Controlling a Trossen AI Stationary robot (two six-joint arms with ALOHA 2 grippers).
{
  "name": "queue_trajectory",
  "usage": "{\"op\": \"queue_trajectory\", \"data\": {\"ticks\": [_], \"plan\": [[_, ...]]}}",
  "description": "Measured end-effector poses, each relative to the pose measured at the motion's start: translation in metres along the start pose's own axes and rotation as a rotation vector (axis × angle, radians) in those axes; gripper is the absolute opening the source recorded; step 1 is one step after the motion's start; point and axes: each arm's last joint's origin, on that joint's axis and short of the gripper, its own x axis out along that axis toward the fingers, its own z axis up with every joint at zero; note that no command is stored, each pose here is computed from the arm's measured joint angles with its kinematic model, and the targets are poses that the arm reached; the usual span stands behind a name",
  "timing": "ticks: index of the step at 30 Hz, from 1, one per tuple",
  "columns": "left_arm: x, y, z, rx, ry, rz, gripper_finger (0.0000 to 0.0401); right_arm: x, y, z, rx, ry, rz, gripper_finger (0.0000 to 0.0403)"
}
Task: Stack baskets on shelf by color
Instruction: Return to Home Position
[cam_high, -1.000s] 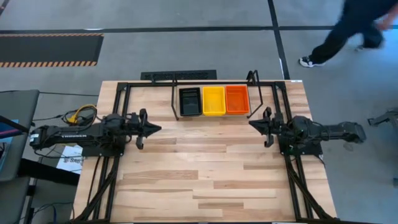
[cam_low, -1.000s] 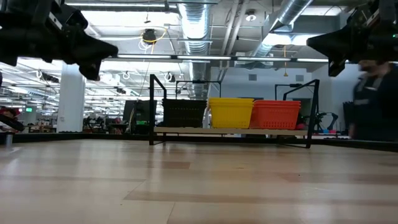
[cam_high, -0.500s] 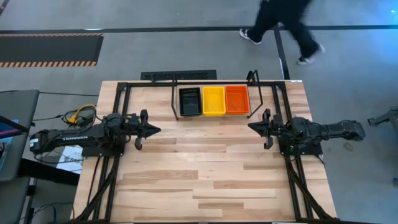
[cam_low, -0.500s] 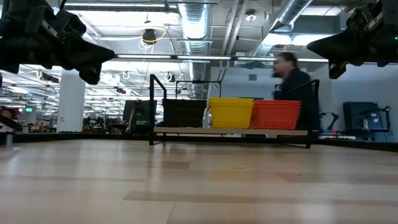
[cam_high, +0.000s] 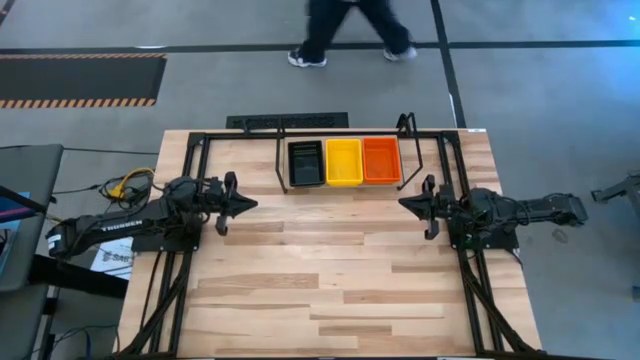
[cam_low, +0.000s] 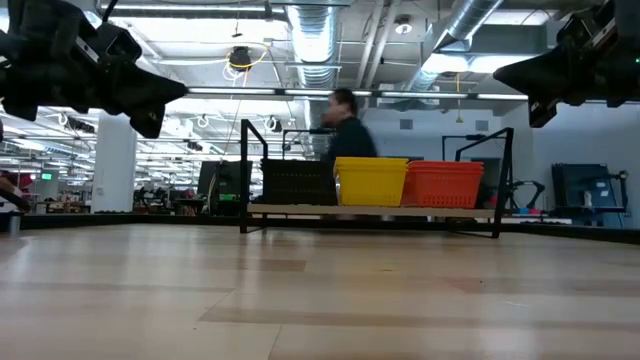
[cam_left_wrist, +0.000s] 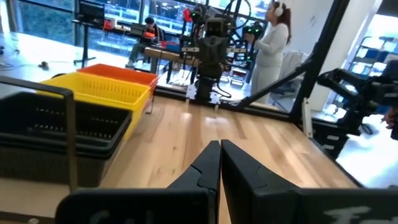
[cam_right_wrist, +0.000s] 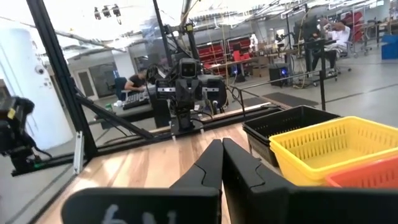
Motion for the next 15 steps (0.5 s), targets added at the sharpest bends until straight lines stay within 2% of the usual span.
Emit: {"op": "queue_trajectory", "data": {"ticks": [4, 7, 12, 15], "plan": [[0.0, 0.0, 0.002, -0.013, -0.025, 0.01, 0.0, 0.0, 0.0, 0.001, 0.021, -0.007, 0.004, 0.0024], [0.0, -0.002, 0.009, 0.004, -0.096, -0.01, 0.0, 0.0, 0.001, 0.001, 0.022, -0.005, 0.012, 0.0024], [-0.002, -0.015, 0.024, 0.082, -0.215, -0.21, 0.0, -0.001, 0.003, 0.0, 0.026, 0.001, 0.035, 0.0024], [-0.002, -0.02, 0.028, 0.103, -0.214, -0.259, 0.0, -0.001, 0.005, 0.0, 0.028, 0.005, 0.051, 0.0024]]}}
